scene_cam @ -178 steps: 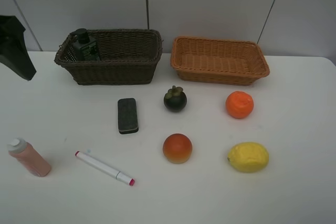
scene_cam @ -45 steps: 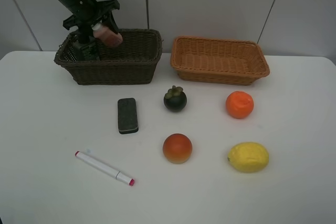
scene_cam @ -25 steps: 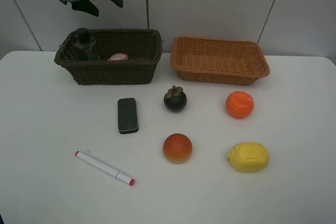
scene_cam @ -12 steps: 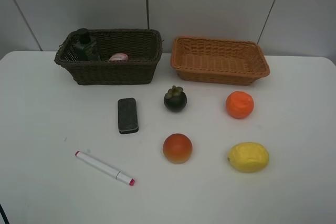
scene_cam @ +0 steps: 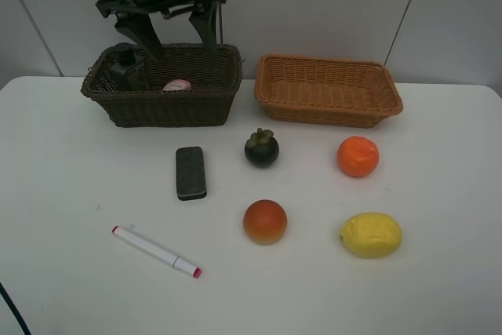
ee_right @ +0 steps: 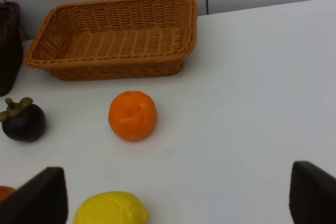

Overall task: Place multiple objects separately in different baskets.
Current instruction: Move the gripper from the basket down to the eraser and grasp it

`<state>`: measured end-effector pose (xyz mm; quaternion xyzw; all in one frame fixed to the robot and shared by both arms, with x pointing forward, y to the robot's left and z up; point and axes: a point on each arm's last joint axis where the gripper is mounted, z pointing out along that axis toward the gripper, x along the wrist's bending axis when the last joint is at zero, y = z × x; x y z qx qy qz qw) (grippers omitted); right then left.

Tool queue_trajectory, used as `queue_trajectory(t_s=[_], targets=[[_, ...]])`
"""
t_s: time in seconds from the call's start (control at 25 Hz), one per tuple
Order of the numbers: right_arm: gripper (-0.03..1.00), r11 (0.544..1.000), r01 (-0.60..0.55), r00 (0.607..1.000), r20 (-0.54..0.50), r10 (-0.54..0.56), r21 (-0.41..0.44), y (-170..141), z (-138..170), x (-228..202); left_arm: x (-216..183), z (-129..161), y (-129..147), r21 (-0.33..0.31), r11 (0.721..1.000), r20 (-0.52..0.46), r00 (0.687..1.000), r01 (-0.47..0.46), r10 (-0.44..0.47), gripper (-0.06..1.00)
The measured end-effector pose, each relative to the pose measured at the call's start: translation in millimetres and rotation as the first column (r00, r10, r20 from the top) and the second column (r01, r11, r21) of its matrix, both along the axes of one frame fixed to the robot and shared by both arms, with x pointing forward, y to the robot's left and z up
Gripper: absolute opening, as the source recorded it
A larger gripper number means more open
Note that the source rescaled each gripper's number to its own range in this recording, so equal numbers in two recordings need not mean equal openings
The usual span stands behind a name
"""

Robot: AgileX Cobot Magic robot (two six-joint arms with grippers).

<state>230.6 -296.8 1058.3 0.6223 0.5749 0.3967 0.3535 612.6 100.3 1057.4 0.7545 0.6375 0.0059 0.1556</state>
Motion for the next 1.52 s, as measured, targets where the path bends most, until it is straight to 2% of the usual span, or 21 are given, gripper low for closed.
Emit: queue_trajectory(t_s=[0.24, 0.4, 0.6, 0.96, 1.32, 1.52], targets=[[0.99, 1.0, 0.0, 1.0, 0.0, 0.0, 0.0, 0.0, 0.0, 0.0, -22.2, -57.5, -33.9, 0.093, 0.995, -0.154, 0.988, 0.036, -0.022, 1.0], [0.99, 1.0, 0.0, 1.0, 0.0, 0.0, 0.0, 0.0, 0.0, 0.0, -21.6, -95.5, -36.8, 0.151, 0.988, -0.237, 0.971, 0.023, 0.013, 1.0], [0.99, 1.0, 0.0, 1.0, 0.0, 0.0, 0.0, 0.0, 0.0, 0.0, -18.0, -126.9, -37.5, 0.207, 0.978, -0.29, 0.952, -0.035, 0.095, 1.0], [0.99, 1.0, 0.0, 1.0, 0.0, 0.0, 0.0, 0.0, 0.0, 0.0, -9.4, -151.2, -26.2, 0.292, 0.955, -0.292, 0.946, -0.053, 0.142, 1.0], [0.99, 1.0, 0.0, 1.0, 0.0, 0.0, 0.0, 0.0, 0.0, 0.0, -9.1, -188.4, -24.2, 0.338, 0.94, -0.352, 0.921, -0.039, 0.165, 1.0], [0.99, 1.0, 0.0, 1.0, 0.0, 0.0, 0.0, 0.0, 0.0, 0.0, -5.8, -197.8, -26.2, 0.322, 0.945, -0.331, 0.93, -0.049, 0.161, 1.0]])
